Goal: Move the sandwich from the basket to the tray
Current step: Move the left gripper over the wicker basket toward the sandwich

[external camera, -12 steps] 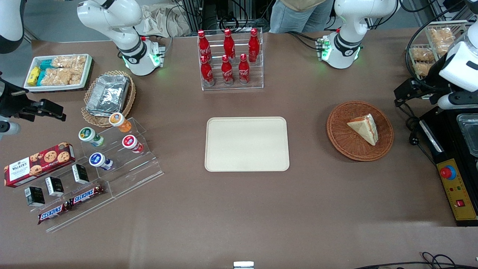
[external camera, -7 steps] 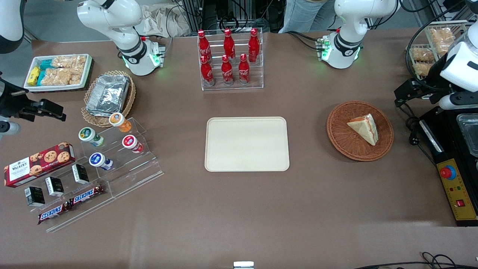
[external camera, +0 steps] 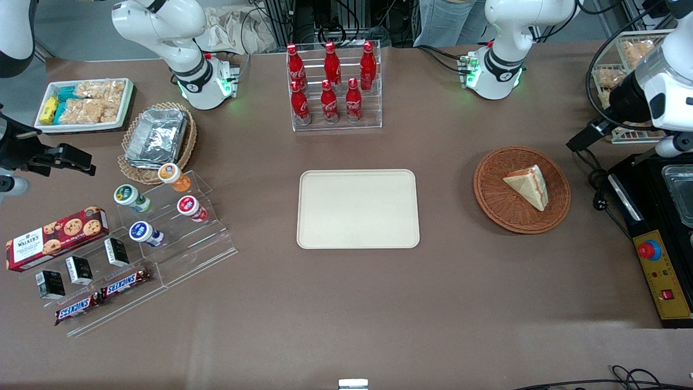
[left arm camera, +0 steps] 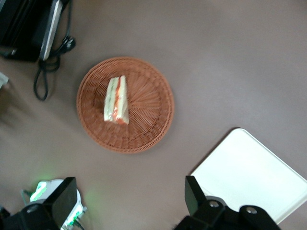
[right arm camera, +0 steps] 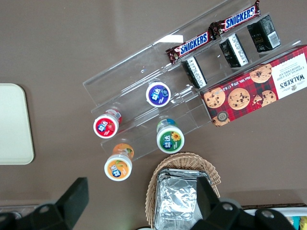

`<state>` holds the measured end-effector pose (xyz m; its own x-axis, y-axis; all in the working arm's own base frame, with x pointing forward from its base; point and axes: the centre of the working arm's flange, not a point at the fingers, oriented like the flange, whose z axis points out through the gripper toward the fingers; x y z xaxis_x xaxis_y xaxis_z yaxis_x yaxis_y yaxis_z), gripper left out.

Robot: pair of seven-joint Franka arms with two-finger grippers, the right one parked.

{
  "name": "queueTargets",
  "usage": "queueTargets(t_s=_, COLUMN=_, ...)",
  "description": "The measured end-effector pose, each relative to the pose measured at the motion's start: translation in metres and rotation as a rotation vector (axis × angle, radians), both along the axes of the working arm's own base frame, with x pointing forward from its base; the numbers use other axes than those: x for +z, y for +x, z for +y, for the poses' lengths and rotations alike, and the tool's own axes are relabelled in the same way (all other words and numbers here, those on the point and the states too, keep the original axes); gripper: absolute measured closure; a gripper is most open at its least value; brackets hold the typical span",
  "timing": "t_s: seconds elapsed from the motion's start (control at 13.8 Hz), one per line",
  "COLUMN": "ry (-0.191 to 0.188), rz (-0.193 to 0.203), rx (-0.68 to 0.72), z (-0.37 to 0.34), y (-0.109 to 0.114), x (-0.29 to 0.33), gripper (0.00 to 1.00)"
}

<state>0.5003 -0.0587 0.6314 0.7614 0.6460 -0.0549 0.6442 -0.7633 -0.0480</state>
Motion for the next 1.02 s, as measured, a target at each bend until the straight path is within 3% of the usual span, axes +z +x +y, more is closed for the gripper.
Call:
queueTargets(t_s=0.29, ry=0.024, rz=-0.033, rx=0.147, z=0.004, y=-0.051, x=-0.017, gripper=0.0)
queueTargets(t_s=0.44, ry=0.03, rz=-0.034, rx=0.175, z=0.006, y=-0.067, x=-0.027, gripper=0.0)
queueTargets(t_s=0.65, ry=0.047, rz=-0.03, rx=0.188, z=0.012, y=-0.068, x=-0.046, gripper=0.0)
queueTargets(t_s=0.8, ry=0.079, rz=-0.026, rx=0.19, z=0.018, y=-0.066, x=-0.081, gripper=0.0)
queueTargets(t_s=1.02, ry=0.091, rz=0.002, rx=0.223, z=0.037, y=-0.063, x=-0.139, gripper=0.0)
